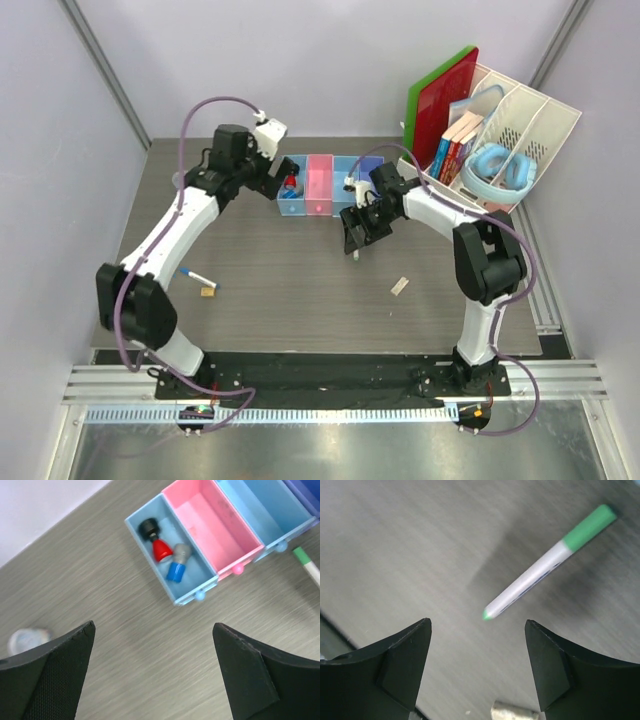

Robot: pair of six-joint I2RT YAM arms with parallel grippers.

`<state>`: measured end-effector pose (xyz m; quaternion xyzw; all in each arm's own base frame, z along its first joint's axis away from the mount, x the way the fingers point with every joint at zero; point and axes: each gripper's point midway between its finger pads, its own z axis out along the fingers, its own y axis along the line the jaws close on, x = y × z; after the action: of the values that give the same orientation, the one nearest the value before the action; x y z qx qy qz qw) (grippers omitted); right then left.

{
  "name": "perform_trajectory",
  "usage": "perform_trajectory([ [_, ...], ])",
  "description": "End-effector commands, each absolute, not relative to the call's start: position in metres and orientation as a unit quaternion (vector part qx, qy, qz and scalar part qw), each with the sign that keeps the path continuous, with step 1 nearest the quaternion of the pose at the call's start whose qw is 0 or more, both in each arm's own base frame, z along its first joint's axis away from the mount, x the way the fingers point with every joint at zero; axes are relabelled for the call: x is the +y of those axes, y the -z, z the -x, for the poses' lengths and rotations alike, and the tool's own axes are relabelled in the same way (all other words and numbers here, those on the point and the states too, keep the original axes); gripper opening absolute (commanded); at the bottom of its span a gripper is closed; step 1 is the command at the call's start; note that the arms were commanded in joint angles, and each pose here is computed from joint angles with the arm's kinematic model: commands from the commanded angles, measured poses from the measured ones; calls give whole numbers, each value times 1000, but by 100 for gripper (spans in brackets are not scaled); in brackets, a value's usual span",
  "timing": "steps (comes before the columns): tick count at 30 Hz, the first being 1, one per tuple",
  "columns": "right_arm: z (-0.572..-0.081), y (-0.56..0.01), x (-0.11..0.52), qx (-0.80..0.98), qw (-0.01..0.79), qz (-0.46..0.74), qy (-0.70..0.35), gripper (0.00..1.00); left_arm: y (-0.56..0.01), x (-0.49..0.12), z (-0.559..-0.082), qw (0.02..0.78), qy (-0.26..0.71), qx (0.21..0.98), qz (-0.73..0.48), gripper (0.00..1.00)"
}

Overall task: Sort the stationery into containers
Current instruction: Pick up the pen from the center of the board.

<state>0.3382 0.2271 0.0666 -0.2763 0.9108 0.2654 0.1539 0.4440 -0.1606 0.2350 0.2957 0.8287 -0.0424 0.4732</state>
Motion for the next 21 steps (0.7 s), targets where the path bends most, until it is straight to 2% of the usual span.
perform_trajectory([
  [1, -378, -43, 219, 942, 201, 198, -181, 80, -227, -113, -426, 472, 0, 834, -286, 100],
  [5, -391, -29, 217, 953, 214, 156, -147, 80, -204, -82, -396, 457, -10, 843, -283, 100],
  [9, -393, -8, 211, 963, 216, 129, -97, 75, -207, -70, -374, 469, -18, 835, -287, 100],
  [15, -388, 13, 211, 965, 227, 128, -21, 62, -211, -62, -356, 469, -17, 835, -288, 100],
  [21, -373, 26, 218, 960, 228, 157, 30, 54, -220, -58, -350, 474, -23, 831, -291, 100],
])
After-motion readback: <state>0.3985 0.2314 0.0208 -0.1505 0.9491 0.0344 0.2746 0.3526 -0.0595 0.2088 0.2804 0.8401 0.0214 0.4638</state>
